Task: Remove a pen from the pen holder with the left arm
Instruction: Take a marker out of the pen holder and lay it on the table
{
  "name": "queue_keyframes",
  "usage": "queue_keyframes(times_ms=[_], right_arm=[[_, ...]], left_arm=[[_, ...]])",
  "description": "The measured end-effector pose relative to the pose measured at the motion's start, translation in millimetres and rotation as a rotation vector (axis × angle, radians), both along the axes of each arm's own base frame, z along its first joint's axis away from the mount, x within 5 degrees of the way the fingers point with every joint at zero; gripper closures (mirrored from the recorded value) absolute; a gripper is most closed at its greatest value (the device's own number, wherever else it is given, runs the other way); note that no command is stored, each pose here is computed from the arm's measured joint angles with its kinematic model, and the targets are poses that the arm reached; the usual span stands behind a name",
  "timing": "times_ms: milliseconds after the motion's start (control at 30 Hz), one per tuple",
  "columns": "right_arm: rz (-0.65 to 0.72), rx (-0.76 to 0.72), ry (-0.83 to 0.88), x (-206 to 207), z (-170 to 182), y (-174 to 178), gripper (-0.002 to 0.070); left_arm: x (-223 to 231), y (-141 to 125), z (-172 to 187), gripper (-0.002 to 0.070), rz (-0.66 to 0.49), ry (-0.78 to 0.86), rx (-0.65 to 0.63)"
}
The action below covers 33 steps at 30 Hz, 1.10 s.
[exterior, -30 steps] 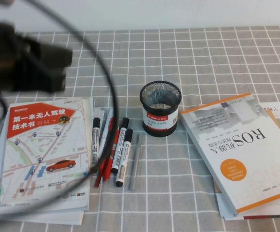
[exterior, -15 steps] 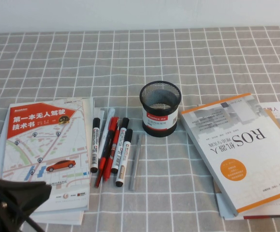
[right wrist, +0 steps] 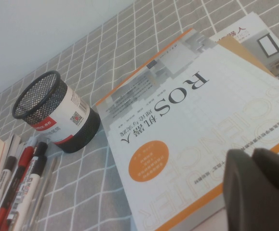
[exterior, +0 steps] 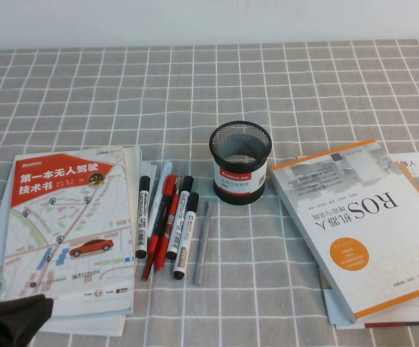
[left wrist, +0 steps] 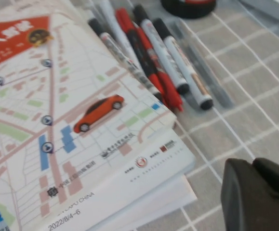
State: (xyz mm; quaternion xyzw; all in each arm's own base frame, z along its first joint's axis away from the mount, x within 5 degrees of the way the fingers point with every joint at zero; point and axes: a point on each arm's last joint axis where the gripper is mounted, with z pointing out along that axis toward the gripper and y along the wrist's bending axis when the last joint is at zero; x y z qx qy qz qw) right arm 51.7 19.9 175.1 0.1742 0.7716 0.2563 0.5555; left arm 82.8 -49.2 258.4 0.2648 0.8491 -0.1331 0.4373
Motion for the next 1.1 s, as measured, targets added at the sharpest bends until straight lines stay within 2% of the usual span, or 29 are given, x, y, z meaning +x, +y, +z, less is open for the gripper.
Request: queue_keyframes(times_ms=[267, 467, 733, 900, 1100], right_arm=[[0.0, 0.0, 0.0, 0.0, 0.0, 0.0, 0.0689], [0.001, 0.0, 0.001, -0.1, -0.1, 0.1, 0.0689], [0.001, 0.0, 0.001, -0.1, -0.1, 0.1, 0.0689], [0.001, 0.0, 0.001, -0.1, -0.1, 0.1, 0.0689], [0.001, 0.0, 0.001, -0.1, -0.1, 0.1, 0.0689]], left_arm=[[-30.2, 22.2, -43.5, 0.0675, 0.234, -0.151, -0.162], [-41.5, 30.1, -46.9, 0.0675, 0.371, -0.243, -0.231], [-42.1, 31.4, -45.8, 0.0675, 0.41, -0.262, -0.244], [-38.5, 35.7, -41.5, 0.0675, 0.449, -0.353, -0.253], [-27.9, 40.5, -64.0, 0.0675, 0.493, -0.46, -0.322]])
